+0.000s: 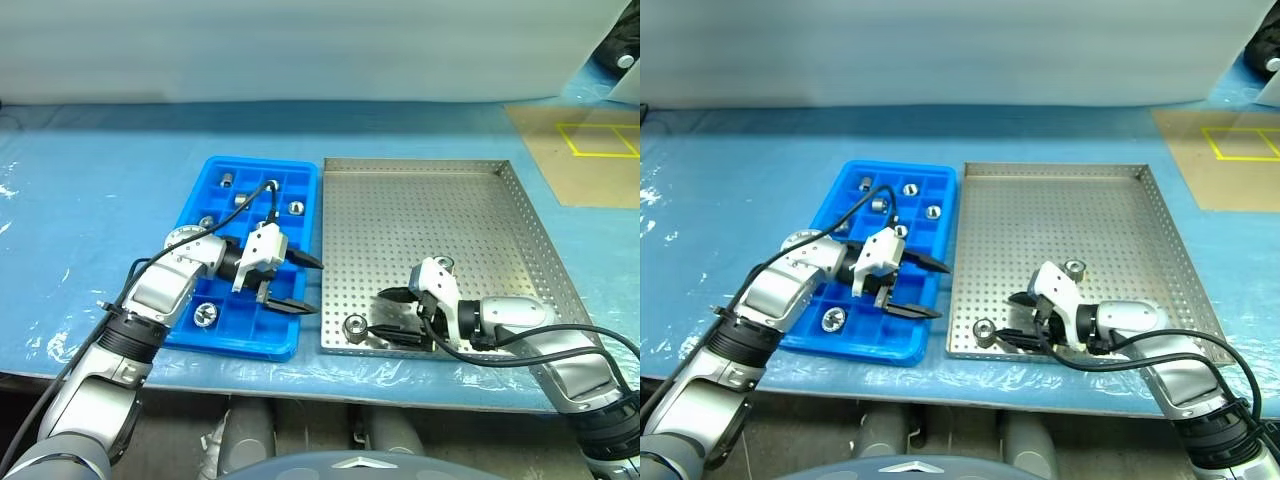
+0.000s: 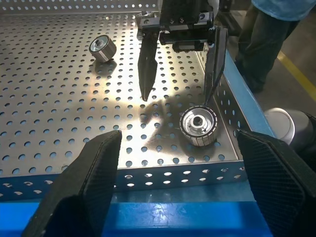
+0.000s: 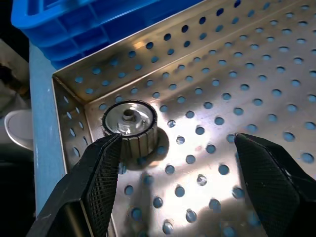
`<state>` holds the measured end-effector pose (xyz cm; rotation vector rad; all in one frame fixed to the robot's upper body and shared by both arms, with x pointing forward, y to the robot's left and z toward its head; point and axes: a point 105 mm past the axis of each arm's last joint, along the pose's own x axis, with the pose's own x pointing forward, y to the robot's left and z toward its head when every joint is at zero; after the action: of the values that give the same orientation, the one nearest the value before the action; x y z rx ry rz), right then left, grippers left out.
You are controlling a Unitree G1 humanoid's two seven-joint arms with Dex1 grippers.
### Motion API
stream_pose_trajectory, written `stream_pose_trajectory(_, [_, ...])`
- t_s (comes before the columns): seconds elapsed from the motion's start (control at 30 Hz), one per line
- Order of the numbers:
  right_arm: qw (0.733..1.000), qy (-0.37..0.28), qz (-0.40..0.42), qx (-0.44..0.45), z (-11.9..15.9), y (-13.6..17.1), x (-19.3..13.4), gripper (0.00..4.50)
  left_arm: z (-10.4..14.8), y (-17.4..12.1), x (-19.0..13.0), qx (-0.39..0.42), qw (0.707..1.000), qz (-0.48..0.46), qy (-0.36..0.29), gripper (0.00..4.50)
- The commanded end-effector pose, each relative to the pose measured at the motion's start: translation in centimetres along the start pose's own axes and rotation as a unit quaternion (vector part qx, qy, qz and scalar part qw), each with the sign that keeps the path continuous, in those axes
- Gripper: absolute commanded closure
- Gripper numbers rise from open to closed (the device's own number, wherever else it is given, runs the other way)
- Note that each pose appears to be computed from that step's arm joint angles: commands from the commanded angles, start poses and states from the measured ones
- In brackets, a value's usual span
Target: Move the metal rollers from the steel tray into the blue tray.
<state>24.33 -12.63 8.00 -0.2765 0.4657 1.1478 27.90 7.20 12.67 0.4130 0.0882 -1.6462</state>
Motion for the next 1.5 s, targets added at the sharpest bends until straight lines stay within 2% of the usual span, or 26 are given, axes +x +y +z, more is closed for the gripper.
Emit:
stream_pose_trajectory(0.03, [0.999, -0.012, 0.022, -0.028, 1.2, 0.6, 0.5, 0.78, 0.6, -0.4, -0.2, 0.012, 1.0, 0.002, 0.006, 0.59])
stream_pose_trajectory(0.3, [0.998, 0.005, 0.06, -0.03, 0.7, 1.1, 1.1, 0.78, 0.5, -1.1, -0.8, -0.003, 1.0, 0.019, 0.014, 0.59])
stream_pose_trajectory(0.73, [0.997, 0.025, 0.068, -0.015, -1.3, 0.3, 2.0, 0.78, -0.5, -1.3, -1.2, -0.005, 0.999, 0.031, 0.031, 0.59])
stream_pose_trajectory(0.83, [0.997, 0.026, 0.072, -0.018, -1.5, 0.4, 2.1, 1.34, -0.6, -1.3, -1.2, -0.005, 0.999, 0.032, 0.033, 0.54])
stream_pose_trajectory(0.93, [0.997, 0.025, 0.069, -0.018, -1.6, 0.4, 2.2, 2.12, -0.7, -1.2, -1.3, -0.004, 0.999, 0.033, 0.035, 0.54])
stream_pose_trajectory(1.13, [0.998, 0.022, 0.045, -0.034, -1.3, -0.4, 2.4, 4.0, -1.1, -1.0, -1.2, -0.001, 0.999, 0.035, 0.039, 0.54])
stream_pose_trajectory(1.2, [0.998, 0.016, 0.047, -0.032, -1.1, -0.4, 2.3, 4.0, -1.2, -1.0, -1.2, 0.0, 0.999, 0.036, 0.039, 0.54])
stream_pose_trajectory(1.23, [0.998, 0.014, 0.043, -0.031, -1.0, -0.6, 2.2, 4.49, -1.1, -0.9, -1.3, 0.001, 0.999, 0.037, 0.039, 0.54])
stream_pose_trajectory(1.4, [0.999, 0.026, 0.03, -0.033, -1.1, -1.1, 1.9, 4.5, -1.1, -0.7, -1.5, -0.001, 0.998, 0.041, 0.038, 0.54])
stream_pose_trajectory(1.5, [0.998, 0.036, 0.049, -0.024, -1.5, -0.7, 0.9, 4.5, -1.1, -0.8, -1.5, 0.001, 0.998, 0.039, 0.041, 0.54])
